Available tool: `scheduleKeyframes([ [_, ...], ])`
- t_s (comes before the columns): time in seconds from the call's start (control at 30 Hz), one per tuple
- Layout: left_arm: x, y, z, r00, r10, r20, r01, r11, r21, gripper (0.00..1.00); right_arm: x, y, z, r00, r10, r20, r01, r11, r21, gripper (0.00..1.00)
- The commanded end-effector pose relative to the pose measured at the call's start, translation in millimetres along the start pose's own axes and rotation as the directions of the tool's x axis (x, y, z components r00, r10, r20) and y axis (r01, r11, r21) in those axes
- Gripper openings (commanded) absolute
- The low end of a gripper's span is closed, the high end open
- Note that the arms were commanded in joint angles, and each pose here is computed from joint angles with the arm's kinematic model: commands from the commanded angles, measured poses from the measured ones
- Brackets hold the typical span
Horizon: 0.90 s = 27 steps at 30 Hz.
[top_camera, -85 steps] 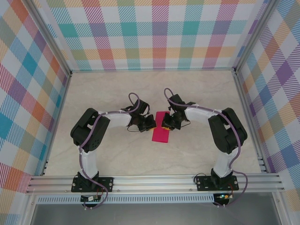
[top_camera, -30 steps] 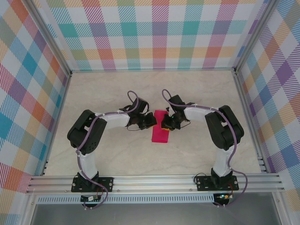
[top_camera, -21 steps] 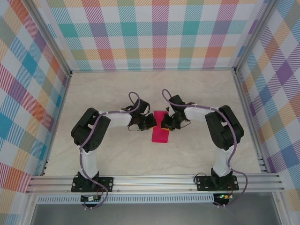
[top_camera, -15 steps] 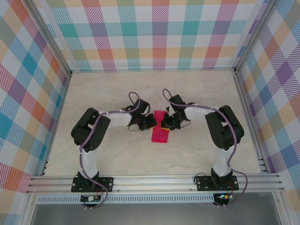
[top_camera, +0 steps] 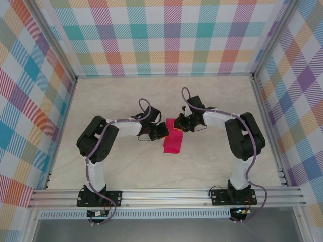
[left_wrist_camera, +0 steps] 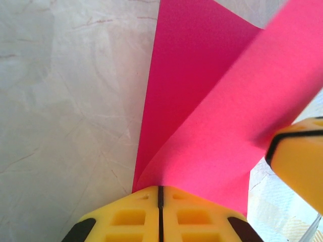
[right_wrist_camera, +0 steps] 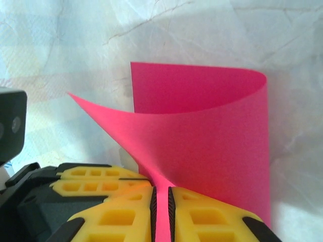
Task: Fold a paper plane with a square sheet of paper (pick it up from the middle)
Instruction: Fold the square sheet of paper in half at the center of the table.
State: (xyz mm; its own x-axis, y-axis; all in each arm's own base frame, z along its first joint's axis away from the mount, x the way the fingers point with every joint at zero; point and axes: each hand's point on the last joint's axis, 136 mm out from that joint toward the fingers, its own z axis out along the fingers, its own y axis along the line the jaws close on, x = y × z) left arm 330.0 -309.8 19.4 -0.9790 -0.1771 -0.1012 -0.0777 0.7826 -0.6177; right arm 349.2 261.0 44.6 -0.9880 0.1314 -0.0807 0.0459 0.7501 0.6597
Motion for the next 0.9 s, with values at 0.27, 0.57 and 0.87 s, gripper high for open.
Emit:
scheduleKeyframes([
  [0.27,36.1,64.7,8.1,0.993,-0.079,-0.089,0.056,0.971,-0.231,0.07,-16.5,-32.1,15.3,0.997,0.07,0.024,-0.069,0.997,-0.028,0.16],
  [0.57,42.4,73.0,9.7,0.991,-0.088,-0.103,0.06,0.967,-0.247,0.07,-31.4,-6.4,-0.8,0.997,0.051,0.051,-0.047,0.996,-0.081,0.15],
  [0.87,42.0,73.8,10.0,0.991,-0.089,-0.103,0.061,0.966,-0.251,0.07,-48.9,-23.9,13.9,0.994,0.089,0.06,-0.086,0.995,-0.054,0.15],
])
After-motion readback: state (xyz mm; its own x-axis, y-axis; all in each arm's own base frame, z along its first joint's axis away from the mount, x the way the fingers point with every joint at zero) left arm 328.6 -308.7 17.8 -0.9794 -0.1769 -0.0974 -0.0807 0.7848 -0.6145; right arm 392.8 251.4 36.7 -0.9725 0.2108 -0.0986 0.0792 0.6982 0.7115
